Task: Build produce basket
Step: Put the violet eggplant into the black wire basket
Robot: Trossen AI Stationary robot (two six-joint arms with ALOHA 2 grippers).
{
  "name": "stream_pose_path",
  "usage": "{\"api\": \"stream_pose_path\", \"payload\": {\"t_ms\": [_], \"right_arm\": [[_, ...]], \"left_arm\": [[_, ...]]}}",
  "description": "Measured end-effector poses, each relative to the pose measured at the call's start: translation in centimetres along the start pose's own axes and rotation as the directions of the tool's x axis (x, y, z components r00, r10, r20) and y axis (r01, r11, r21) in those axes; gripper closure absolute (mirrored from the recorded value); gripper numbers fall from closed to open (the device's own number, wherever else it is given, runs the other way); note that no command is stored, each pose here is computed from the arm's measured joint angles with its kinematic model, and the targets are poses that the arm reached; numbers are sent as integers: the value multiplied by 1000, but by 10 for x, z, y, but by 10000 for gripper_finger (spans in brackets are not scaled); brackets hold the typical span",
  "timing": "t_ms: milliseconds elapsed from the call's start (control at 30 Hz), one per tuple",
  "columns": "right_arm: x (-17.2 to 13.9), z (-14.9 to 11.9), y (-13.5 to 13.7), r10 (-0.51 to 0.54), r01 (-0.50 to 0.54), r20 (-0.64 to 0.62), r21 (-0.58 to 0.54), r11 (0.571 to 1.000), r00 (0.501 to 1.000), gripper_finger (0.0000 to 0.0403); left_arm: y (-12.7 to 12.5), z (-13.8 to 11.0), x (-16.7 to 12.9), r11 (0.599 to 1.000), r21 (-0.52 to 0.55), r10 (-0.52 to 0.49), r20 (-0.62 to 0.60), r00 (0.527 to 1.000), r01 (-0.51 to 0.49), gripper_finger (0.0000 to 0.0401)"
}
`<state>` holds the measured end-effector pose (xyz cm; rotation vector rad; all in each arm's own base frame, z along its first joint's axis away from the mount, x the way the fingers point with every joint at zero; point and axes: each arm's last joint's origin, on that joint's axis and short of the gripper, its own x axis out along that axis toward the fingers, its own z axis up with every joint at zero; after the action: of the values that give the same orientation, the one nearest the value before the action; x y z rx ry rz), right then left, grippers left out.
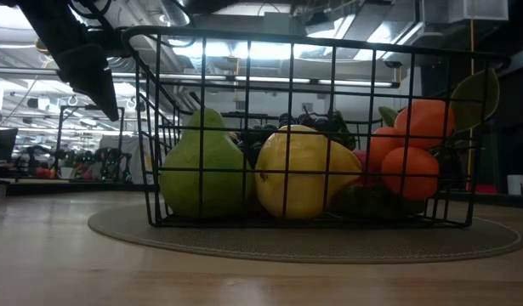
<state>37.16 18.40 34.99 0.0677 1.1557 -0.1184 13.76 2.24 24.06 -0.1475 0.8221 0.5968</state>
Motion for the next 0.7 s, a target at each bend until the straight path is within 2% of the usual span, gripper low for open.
{"api": "stream_pose_path", "payload": {"t_ms": [100, 700], "right_arm": [[5, -2, 0, -13, 14, -21, 56, 998, 1000, 277], [17, -5, 0, -32, 35, -52, 47, 998, 998, 276]], "left_arm": [[0, 0, 0, 1000, 0, 0, 0, 1000, 0, 360], [0, 0, 0, 1000, 0, 0, 0, 1000, 0, 360]]}}
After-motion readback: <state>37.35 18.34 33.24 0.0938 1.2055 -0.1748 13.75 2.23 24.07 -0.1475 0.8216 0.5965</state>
